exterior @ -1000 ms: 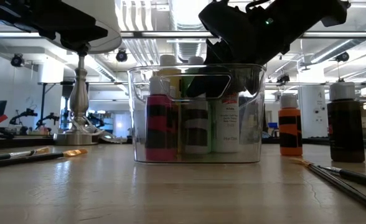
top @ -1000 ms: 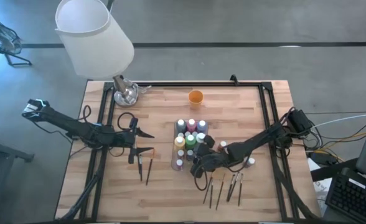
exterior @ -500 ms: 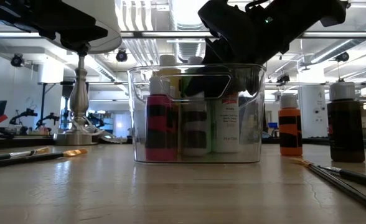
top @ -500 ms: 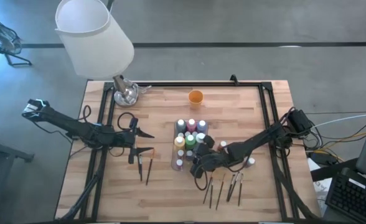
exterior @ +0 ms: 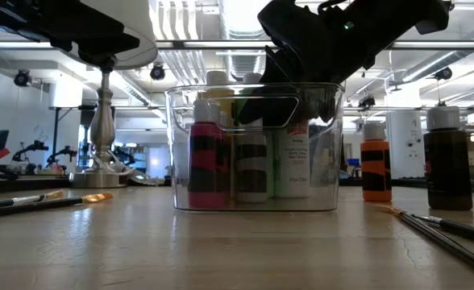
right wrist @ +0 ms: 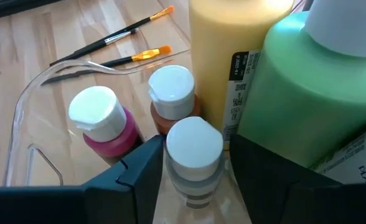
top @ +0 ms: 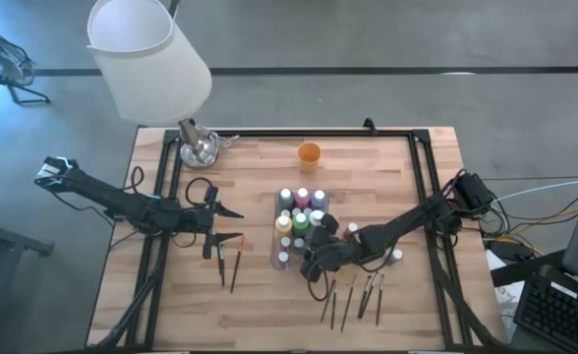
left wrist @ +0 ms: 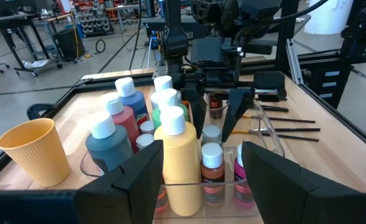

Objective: Pick & Place Paint Supplies
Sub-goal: Put the gray paint bottle into the transparent bin, then put the orange paint bottle into the transparent bin

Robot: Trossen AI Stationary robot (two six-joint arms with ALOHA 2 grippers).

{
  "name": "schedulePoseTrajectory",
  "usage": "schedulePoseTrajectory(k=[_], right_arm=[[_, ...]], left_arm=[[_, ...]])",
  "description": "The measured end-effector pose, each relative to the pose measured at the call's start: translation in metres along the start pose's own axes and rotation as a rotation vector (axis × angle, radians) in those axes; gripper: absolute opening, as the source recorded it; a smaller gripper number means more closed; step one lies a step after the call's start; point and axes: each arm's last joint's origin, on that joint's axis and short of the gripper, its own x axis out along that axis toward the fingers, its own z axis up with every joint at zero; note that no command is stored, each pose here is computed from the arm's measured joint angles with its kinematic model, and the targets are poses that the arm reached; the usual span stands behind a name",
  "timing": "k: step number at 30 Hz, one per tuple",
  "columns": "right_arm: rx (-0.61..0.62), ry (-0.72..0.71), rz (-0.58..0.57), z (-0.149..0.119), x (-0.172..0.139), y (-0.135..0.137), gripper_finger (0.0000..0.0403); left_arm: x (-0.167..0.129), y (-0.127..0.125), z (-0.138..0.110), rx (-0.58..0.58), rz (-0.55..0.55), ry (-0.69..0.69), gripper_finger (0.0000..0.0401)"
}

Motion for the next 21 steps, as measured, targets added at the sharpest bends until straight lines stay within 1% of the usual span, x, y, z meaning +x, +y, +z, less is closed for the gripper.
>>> schedulePoseTrajectory(k=[5,11,17,21], right_arm=[[-0.018,0.0,0.001,0.001,-0.001,0.0,0.0187],[-0.029,-0.006,0.007,0.006,-0.008,-0.001,0.0178],[-0.052,0.01,0.015,0.011,-0.028,0.0,0.0171],[-0.066,0.008,0.048,0.017,-0.051,0.003,0.0173]], left_arm=[[0.0,0.0,0.0,0.0,0.0,0.0,0.0223],[0.0,0.0,0.0,0.0,0.0,0.0,0.0222],[0.0,0.0,0.0,0.0,0.0,0.0,0.0222],[0.0,0.0,0.0,0.0,0.0,0.0,0.0223]])
